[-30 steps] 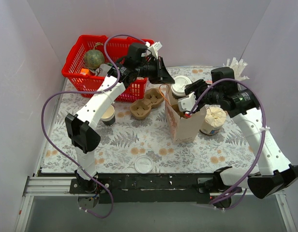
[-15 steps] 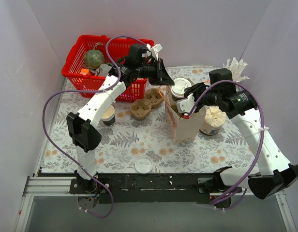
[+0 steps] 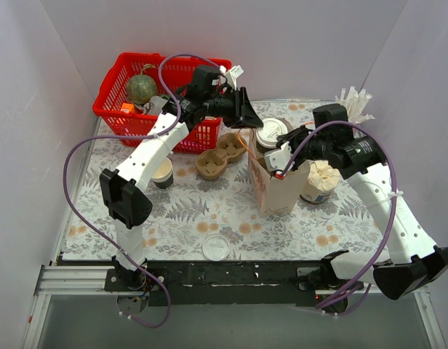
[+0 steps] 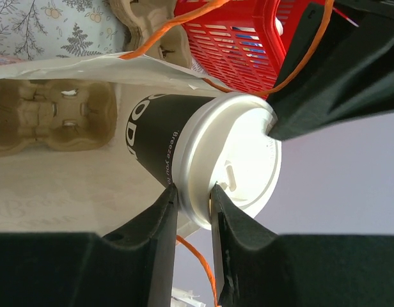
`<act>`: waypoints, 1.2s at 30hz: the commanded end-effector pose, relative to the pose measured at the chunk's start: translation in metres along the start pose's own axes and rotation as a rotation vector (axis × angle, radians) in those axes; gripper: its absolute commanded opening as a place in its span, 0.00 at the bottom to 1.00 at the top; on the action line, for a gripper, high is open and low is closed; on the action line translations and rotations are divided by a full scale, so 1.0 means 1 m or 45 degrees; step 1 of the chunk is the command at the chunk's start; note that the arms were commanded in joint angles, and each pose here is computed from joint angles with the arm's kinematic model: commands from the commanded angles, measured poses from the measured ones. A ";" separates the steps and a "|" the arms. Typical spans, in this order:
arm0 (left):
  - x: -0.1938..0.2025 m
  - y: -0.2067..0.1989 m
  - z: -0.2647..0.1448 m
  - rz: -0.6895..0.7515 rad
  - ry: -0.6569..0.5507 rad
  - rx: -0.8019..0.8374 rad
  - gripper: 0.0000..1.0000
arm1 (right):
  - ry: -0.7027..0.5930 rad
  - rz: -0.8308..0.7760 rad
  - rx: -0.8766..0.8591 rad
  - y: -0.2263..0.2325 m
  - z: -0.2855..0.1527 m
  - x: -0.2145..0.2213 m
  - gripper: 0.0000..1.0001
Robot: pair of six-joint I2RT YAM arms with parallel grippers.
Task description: Pack the takeout coffee
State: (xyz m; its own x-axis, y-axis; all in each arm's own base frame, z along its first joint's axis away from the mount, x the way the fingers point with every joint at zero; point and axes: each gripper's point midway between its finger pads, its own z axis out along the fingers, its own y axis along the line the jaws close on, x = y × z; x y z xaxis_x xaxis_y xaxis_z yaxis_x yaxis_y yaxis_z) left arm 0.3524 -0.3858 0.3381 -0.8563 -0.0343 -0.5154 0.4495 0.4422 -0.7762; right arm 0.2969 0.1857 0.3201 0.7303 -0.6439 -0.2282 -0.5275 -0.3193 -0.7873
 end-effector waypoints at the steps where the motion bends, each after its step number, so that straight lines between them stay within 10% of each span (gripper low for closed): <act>1: -0.001 -0.031 -0.014 0.048 0.008 0.116 0.31 | -0.023 -0.001 0.042 -0.007 -0.006 -0.008 0.01; 9: 0.001 -0.046 -0.021 0.065 0.018 0.225 0.77 | 0.015 0.040 0.022 0.001 -0.007 -0.003 0.01; 17: -0.013 -0.059 -0.038 0.173 -0.103 0.207 0.98 | 0.070 0.115 -0.028 0.006 -0.013 0.003 0.01; 30: -0.025 -0.091 -0.076 0.332 -0.288 0.232 0.98 | 0.001 0.279 0.041 0.004 -0.006 -0.005 0.01; 36: -0.034 -0.066 -0.133 0.353 -0.646 -0.094 0.98 | -0.016 0.312 0.018 0.006 0.009 -0.001 0.01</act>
State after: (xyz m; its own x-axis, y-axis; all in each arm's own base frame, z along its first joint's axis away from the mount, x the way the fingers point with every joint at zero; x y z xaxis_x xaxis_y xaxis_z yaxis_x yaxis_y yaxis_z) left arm 0.3227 -0.3482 0.4193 -0.6586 -0.1782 -0.7311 0.6288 0.4034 -0.6648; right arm 0.2906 0.1813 0.3101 0.5896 -0.7086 -0.3875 -0.6789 -0.1749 -0.7131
